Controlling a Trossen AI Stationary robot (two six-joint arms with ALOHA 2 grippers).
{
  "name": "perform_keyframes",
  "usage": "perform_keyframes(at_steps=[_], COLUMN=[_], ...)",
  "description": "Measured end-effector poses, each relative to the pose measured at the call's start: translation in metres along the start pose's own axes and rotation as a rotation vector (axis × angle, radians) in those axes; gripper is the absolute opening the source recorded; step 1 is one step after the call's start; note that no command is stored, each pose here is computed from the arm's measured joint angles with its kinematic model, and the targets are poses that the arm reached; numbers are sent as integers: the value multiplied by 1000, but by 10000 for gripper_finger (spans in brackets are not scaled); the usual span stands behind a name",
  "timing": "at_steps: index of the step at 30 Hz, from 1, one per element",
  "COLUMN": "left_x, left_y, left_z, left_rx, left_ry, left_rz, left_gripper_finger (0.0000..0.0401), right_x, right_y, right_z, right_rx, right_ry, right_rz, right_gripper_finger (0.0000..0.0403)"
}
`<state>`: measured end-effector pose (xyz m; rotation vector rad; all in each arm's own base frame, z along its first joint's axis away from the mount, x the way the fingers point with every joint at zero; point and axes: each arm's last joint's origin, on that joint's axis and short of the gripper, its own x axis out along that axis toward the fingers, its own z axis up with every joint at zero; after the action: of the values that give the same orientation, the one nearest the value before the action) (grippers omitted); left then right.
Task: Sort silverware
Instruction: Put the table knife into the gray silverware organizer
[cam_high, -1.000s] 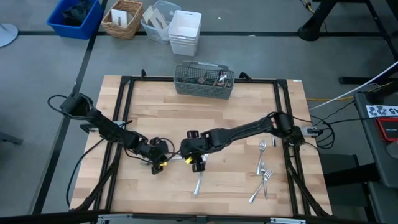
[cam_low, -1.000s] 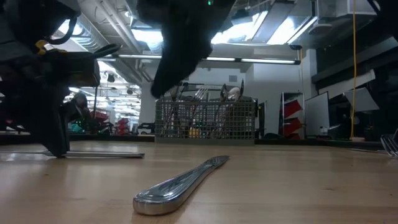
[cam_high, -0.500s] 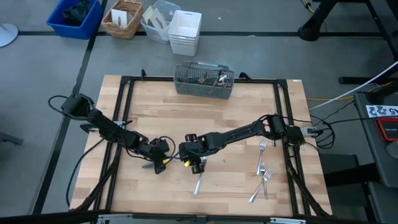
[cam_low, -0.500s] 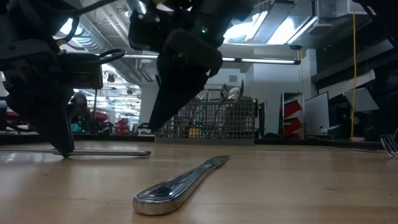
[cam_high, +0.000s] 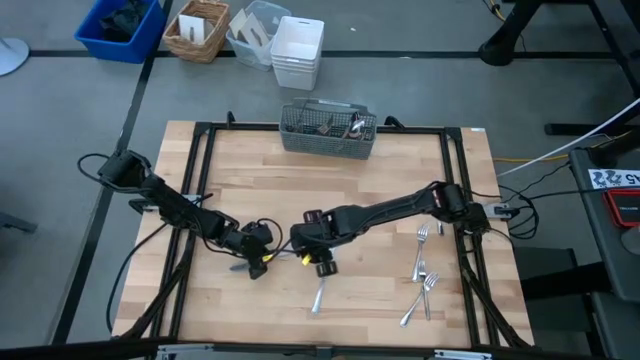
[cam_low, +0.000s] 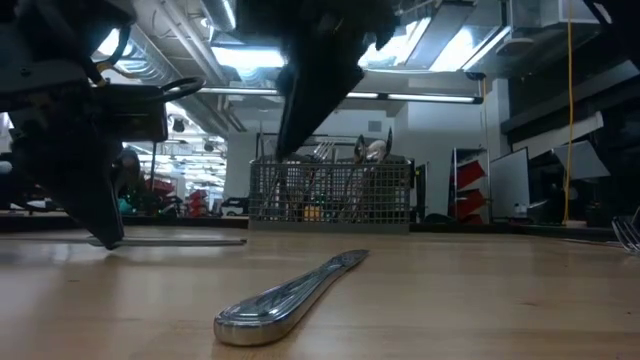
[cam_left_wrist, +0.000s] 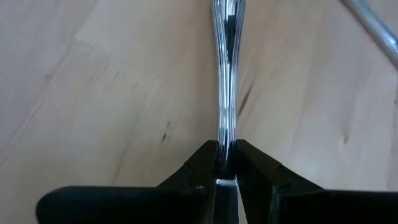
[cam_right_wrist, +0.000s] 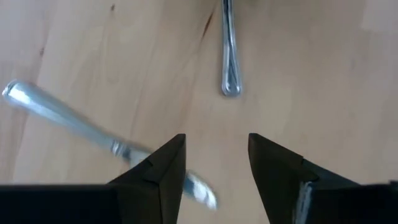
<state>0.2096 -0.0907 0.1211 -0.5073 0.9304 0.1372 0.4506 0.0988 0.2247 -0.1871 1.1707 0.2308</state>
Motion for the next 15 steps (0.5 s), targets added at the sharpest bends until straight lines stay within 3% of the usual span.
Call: perform_keyframes(at_steps=[7, 15], left_x=[1, 2], left_y=[2, 7], left_z=[12, 30], left_rx=[-46, -110], left_ry=[-54, -67], left_rz=[-38, -155], left_gripper_finger=[45, 45], right_x=[-31, -29], right_y=[-3, -3], right_z=[-2, -3], right_rx=[-20, -32], right_ry=[69, 68], right_rz=[-100, -116], right_gripper_finger=[175, 175])
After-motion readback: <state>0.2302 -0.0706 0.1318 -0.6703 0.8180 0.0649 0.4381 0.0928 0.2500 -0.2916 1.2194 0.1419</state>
